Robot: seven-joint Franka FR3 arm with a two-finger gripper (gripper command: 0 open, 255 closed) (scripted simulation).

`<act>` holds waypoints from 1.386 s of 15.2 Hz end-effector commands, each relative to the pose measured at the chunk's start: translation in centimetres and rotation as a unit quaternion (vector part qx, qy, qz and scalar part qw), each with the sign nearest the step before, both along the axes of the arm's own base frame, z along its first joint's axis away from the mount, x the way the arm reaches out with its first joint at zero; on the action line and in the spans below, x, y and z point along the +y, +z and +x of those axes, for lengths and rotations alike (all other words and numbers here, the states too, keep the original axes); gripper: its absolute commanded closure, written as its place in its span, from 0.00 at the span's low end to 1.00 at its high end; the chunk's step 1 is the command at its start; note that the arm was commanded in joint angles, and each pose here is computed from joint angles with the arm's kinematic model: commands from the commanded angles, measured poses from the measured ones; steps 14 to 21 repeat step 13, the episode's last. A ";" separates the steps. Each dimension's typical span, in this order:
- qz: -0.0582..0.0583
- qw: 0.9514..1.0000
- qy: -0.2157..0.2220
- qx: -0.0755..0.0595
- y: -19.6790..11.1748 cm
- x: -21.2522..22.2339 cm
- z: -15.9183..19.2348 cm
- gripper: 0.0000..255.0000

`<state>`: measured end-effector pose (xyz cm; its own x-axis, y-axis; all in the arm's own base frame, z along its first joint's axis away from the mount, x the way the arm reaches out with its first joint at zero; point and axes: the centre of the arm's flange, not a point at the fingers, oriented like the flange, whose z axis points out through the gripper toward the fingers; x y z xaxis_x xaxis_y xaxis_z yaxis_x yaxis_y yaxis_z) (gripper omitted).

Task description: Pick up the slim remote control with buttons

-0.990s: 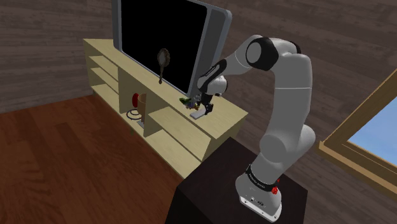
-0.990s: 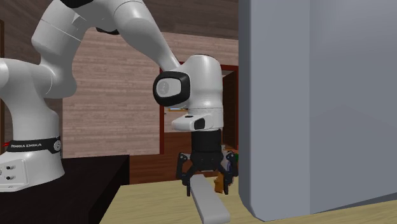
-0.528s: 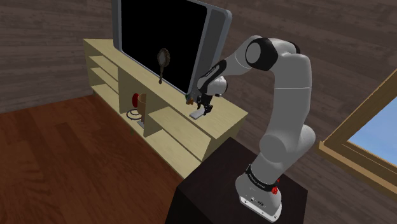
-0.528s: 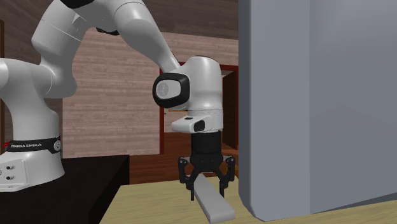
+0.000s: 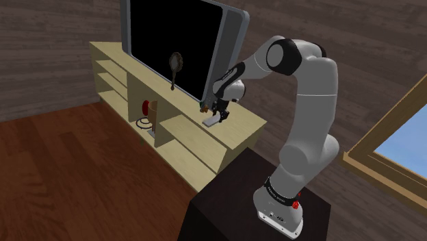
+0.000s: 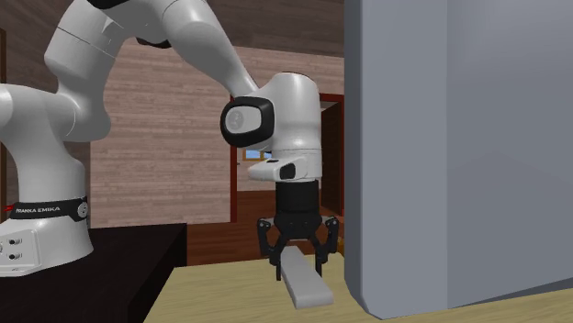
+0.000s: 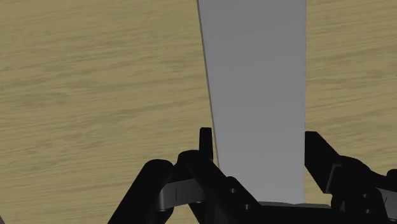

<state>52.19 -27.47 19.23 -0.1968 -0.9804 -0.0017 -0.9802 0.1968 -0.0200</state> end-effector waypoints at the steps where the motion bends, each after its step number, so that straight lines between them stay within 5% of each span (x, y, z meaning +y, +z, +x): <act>1: 0.000 1.000 0.000 0.000 1.1 0.0 0.0 1.00; 11: 0.000 1.000 0.000 0.000 6.4 0.0 0.0 1.00; 21: 0.000 1.000 0.000 0.000 6.4 0.0 0.0 1.00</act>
